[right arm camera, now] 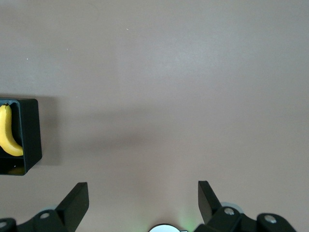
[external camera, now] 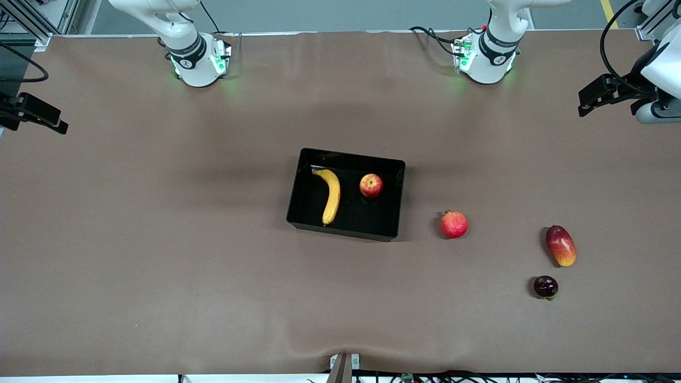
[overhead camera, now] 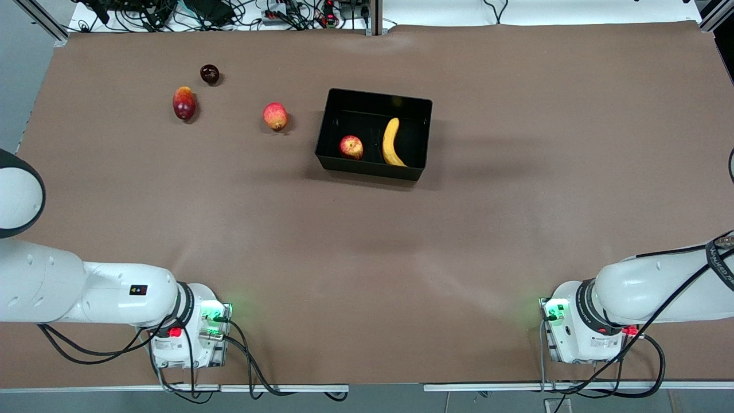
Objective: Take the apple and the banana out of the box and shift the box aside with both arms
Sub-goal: 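Reach the left gripper over the black tray toward the red apple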
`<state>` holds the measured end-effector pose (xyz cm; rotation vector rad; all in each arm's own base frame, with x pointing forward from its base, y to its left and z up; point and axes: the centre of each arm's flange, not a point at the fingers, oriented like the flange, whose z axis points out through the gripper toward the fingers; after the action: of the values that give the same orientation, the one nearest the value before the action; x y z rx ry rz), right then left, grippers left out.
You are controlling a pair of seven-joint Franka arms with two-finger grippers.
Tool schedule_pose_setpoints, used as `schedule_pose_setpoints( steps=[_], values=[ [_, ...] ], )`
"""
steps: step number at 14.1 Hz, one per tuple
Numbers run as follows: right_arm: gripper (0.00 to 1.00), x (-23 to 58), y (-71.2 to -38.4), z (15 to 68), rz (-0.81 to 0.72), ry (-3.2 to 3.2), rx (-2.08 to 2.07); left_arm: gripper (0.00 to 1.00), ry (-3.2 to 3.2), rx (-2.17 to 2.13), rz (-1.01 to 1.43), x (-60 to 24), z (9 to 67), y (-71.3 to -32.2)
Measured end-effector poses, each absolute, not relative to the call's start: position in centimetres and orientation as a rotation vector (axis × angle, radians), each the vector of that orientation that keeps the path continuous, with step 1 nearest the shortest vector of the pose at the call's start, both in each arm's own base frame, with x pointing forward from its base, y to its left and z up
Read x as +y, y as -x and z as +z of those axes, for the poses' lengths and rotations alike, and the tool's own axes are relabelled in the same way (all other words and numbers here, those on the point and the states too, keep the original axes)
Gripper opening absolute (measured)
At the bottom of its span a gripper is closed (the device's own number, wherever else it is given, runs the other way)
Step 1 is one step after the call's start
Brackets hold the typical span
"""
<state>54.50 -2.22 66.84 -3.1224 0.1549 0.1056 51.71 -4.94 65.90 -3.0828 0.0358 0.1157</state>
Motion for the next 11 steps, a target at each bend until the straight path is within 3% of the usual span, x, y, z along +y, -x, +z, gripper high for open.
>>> schedule_pose_setpoints(
  steps=[5,11],
  values=[
    [1.00,-2.2,-54.5,66.8,0.106,3.122,0.155,1.00,3.081,0.043,0.137,-5.2,65.2,-52.1],
    [1.00,-2.2,-54.5,66.8,0.106,3.122,0.155,1.00,3.104,0.061,0.224,-13.7,58.1,-56.4]
  ],
)
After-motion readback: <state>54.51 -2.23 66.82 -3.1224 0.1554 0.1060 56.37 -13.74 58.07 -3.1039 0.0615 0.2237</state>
